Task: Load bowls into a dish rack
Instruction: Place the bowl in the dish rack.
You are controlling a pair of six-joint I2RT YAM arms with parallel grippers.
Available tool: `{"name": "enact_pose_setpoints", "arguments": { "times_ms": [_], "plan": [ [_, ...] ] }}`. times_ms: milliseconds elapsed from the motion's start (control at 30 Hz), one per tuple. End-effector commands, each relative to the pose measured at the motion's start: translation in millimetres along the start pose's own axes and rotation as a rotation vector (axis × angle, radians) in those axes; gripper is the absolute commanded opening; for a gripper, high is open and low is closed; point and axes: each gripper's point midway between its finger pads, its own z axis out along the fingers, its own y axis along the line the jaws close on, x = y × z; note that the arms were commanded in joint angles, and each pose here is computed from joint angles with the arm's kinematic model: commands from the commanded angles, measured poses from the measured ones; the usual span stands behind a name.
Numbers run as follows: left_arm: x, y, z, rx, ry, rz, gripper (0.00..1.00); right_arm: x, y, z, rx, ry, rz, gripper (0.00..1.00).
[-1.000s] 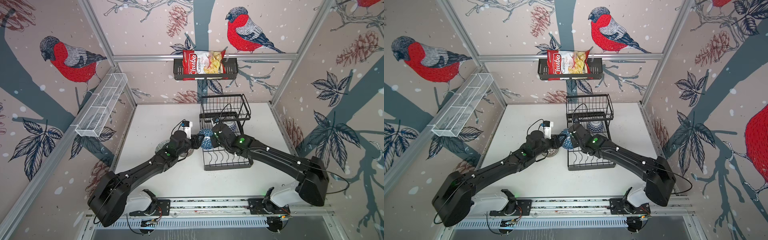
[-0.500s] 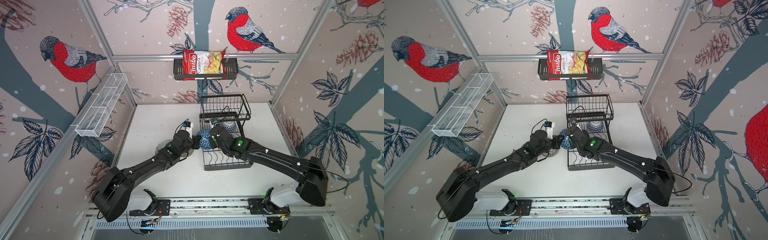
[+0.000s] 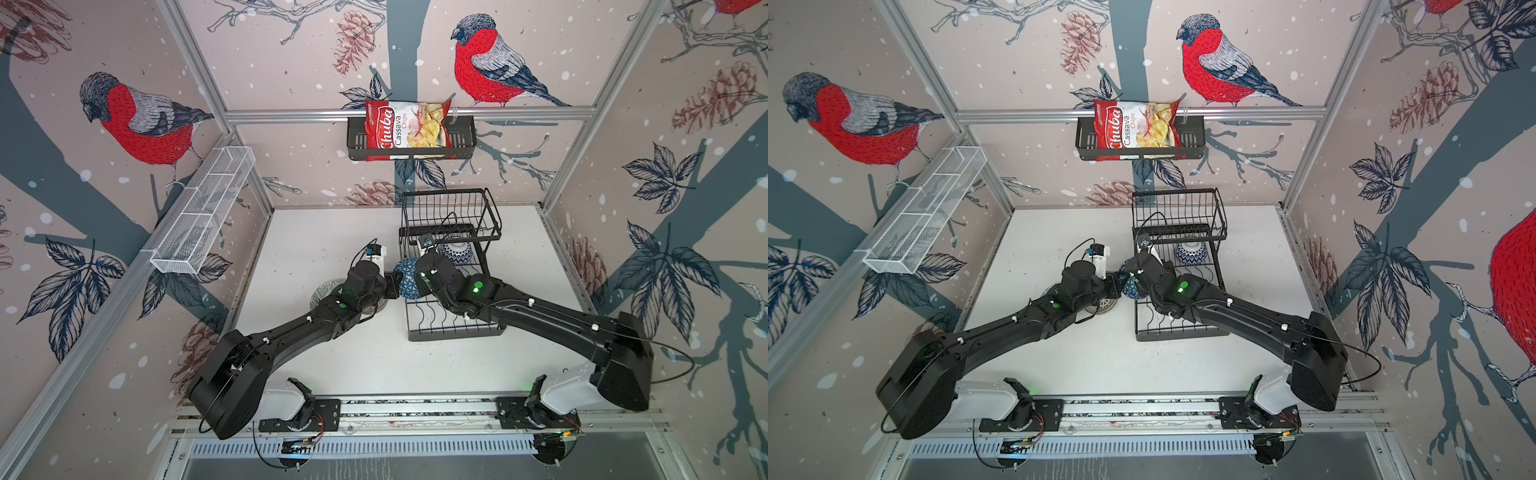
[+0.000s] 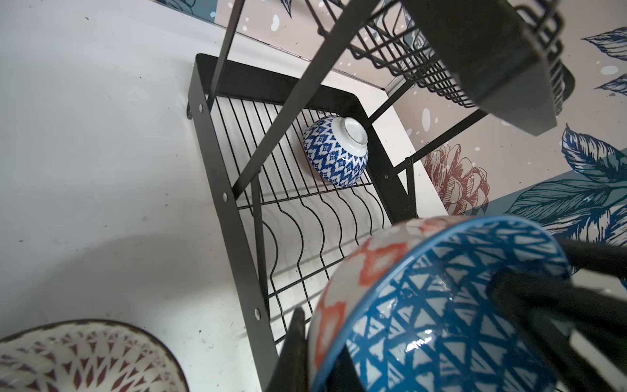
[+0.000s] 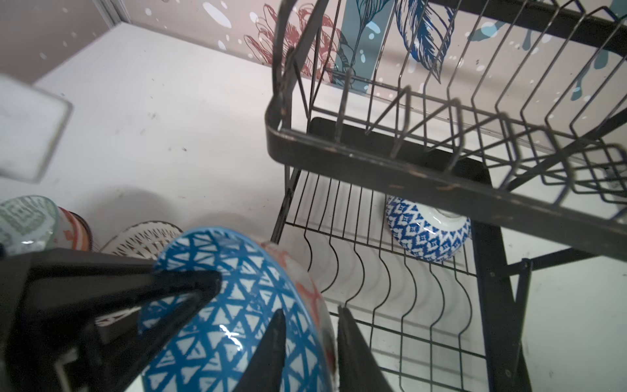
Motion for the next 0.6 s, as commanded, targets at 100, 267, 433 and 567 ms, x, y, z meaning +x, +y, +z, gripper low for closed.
{"name": "enact_pose_setpoints", "arguments": {
  "times_ms": [100, 267, 433, 567],
  "plan": [
    [-16.5, -17.2, -4.4, 0.099, -0.071, 0.008, 0.0, -14.6, 5.3, -14.3, -0.16, -0.051, 0.053, 0.41],
    [-22.2, -22.0, -11.1, 0.154, -0.097, 0.015, 0.0, -21.4, 5.6, -33.2, -0.314, -0.077, 0.082, 0.54],
    [-26.9, -32.9, -21.0, 0.241, -0.143, 0.079, 0.0, -29.5, 2.6, -60.2, -0.468, -0.157, 0.097, 0.74],
    [-27.5, -38.7, -25.8, 0.32, -0.157, 0.101, 0.0, -35.0, -4.4, -80.3, -0.558, -0.223, 0.11, 0.92]
  ]
}}
